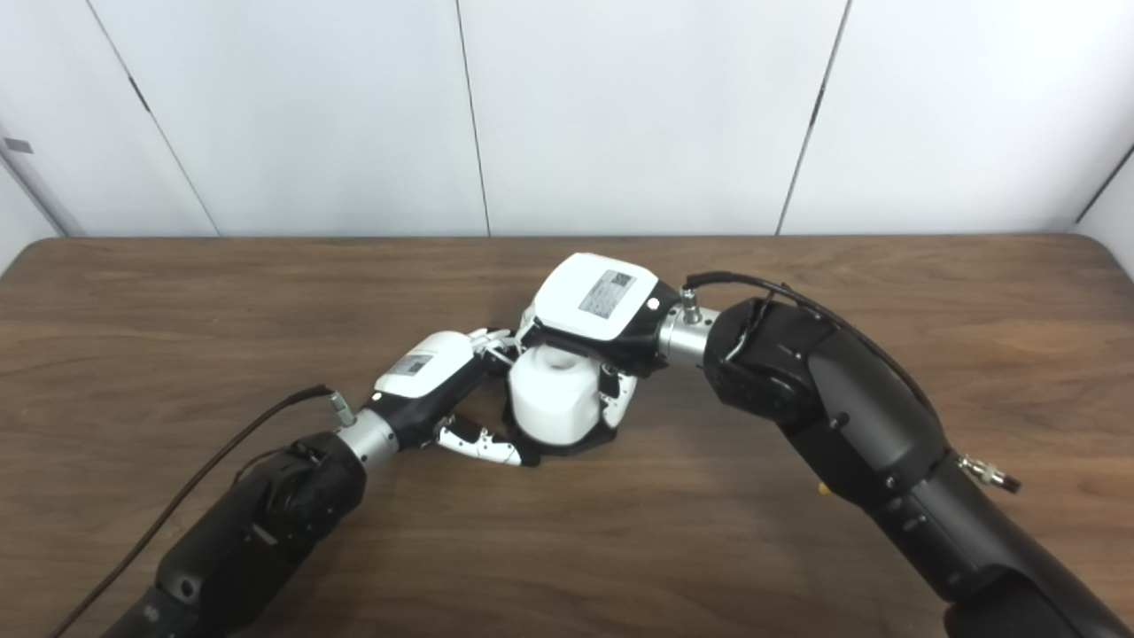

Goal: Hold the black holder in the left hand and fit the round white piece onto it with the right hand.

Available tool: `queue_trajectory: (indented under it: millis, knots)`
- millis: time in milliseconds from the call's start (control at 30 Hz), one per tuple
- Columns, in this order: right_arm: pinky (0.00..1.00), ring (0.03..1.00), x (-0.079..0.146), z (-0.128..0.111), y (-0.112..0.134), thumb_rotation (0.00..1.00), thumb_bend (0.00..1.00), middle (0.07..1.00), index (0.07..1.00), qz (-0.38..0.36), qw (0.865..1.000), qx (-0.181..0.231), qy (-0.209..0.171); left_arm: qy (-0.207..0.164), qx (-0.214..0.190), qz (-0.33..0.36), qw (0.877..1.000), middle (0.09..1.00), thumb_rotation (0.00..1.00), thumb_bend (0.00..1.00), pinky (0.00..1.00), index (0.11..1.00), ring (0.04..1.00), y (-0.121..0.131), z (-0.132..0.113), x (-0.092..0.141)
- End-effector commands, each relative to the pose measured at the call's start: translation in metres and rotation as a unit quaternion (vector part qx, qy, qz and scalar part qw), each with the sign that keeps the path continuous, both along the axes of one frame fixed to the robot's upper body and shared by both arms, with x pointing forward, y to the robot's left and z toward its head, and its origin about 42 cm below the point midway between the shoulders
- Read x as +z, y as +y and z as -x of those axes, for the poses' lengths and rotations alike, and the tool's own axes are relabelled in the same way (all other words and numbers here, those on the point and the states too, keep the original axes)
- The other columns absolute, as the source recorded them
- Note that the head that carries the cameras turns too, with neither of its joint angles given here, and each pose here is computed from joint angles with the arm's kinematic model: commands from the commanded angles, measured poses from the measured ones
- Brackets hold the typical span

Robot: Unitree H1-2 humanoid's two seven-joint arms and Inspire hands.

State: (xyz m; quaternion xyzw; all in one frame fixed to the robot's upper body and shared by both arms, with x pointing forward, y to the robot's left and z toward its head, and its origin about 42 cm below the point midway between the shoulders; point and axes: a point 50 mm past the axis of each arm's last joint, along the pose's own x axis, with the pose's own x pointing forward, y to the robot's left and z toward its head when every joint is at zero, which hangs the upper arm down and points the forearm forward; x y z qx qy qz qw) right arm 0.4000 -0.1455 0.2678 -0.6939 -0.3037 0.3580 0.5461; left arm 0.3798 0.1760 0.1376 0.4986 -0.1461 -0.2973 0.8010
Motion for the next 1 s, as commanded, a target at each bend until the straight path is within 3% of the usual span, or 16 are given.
queue_trajectory:
  millis: [0, 233, 333, 500, 967]
  knots:
    - [0.79, 0.778, 0.013, 0.0, 0.003, 0.33, 0.93, 0.791, 0.886, -0.012, 1.0, -0.01, -0.018, 0.047, -0.017, -0.049, 0.998, 0.892, 0.06, 0.52, 0.94, 0.483, 0.938, 0.0, 0.014, -0.025]
    - [0.77, 0.788, 0.02, 0.002, 0.008, 0.33, 0.94, 0.803, 0.91, -0.059, 0.998, -0.033, -0.021, 0.057, -0.012, -0.043, 0.997, 0.901, 0.06, 0.52, 0.97, 0.484, 0.953, -0.004, 0.014, -0.025]
    - [0.76, 0.817, 0.022, 0.002, 0.009, 0.34, 0.99, 0.888, 0.985, -0.071, 0.996, -0.047, -0.02, 0.058, -0.012, -0.042, 0.997, 0.901, 0.06, 0.52, 0.97, 0.484, 0.955, -0.006, 0.015, -0.026]
    - [0.75, 0.864, 0.028, 0.002, 0.009, 0.37, 1.0, 0.987, 1.0, -0.083, 0.994, -0.06, -0.029, 0.049, -0.015, -0.042, 0.998, 0.894, 0.06, 0.52, 0.96, 0.483, 0.944, -0.004, 0.015, -0.027]
    - [0.75, 0.845, 0.043, 0.0, -0.001, 0.34, 1.0, 0.97, 1.0, -0.082, 0.994, -0.068, -0.016, 0.049, -0.014, -0.049, 0.998, 0.891, 0.06, 0.52, 0.95, 0.483, 0.944, 0.002, 0.013, -0.028]
